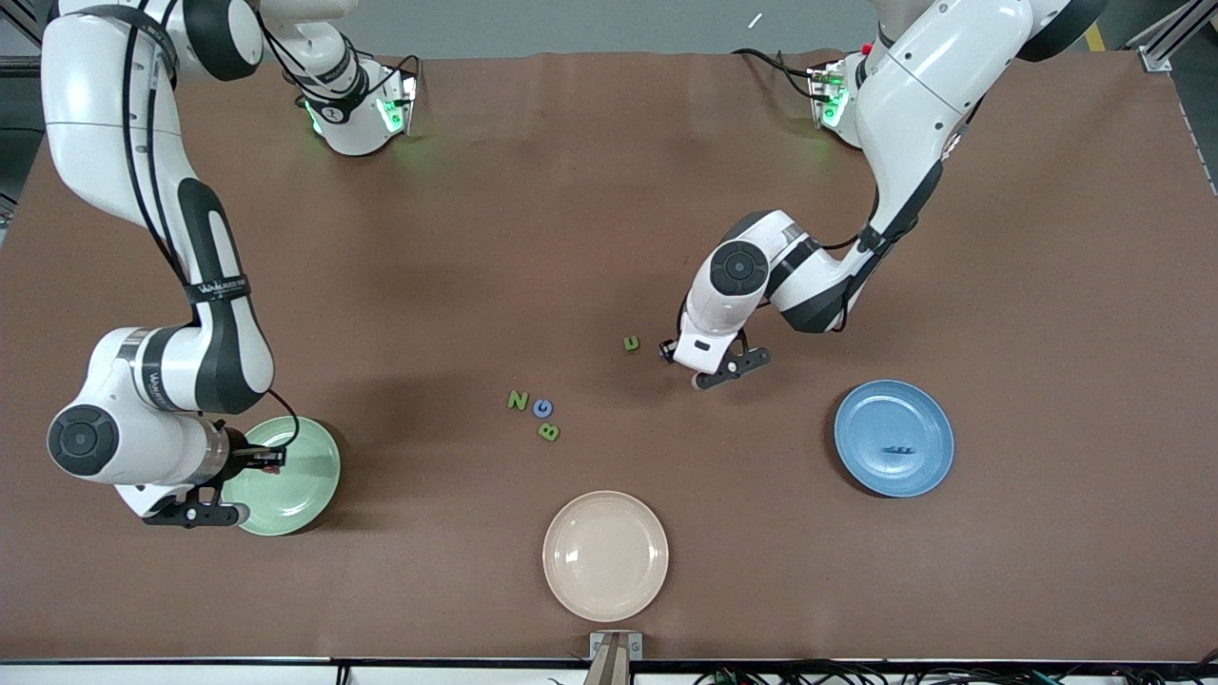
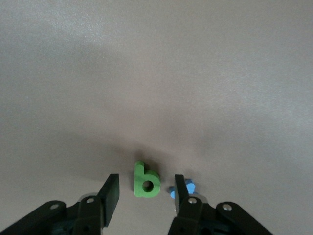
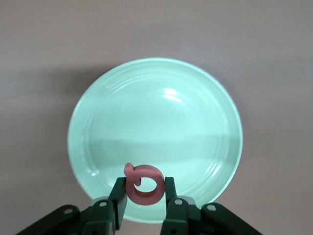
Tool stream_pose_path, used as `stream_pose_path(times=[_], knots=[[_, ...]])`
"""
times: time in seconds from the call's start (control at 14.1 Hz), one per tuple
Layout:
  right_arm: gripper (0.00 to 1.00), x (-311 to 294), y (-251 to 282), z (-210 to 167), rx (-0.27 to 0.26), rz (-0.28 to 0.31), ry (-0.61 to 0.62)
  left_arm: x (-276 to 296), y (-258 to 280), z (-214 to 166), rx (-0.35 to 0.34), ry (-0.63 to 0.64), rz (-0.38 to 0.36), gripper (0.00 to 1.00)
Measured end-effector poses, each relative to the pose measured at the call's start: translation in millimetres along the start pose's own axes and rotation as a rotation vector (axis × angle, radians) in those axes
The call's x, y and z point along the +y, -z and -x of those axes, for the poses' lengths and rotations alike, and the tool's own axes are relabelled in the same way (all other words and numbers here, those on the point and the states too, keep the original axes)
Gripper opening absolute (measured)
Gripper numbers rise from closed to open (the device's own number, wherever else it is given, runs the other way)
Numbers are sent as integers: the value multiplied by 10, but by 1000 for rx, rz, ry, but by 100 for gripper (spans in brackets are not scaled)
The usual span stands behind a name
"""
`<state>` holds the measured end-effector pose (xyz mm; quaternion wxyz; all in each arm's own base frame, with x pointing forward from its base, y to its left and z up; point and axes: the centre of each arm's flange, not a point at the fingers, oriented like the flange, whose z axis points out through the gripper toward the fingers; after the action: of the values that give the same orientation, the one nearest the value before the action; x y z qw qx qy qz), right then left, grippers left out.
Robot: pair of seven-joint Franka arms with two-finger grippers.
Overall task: Sort upper and lower case letters into plates
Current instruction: 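Drop the m on the blue plate while the right gripper carries the Q, then release the Q on the green plate while the left gripper grasps the b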
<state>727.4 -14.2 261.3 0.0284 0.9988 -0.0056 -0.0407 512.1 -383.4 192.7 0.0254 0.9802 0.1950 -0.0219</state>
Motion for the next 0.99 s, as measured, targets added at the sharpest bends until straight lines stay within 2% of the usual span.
stream_pose_path(times=[0.07, 0.28, 0.35, 0.57, 0.78, 0.99], knots=[[38, -28, -53, -5, -2, 3, 6, -3, -21, 3, 3, -3, -4, 54], [66, -138, -98, -6, -5, 0, 22, -25, -111, 8, 3, -10, -17, 53], [72, -186, -95, -5, -6, -1, 28, -30, -134, 10, 1, -11, -19, 53], [73, -527, -90, 54, -45, -12, 15, -35, -179, 12, -5, -8, -23, 53], [73, -1305, -2, 172, -61, -36, -39, -27, -187, 24, -4, 9, -24, 50], [73, -2068, 47, 352, -71, -60, -111, -6, -158, 7, 1, 20, -20, 27]])
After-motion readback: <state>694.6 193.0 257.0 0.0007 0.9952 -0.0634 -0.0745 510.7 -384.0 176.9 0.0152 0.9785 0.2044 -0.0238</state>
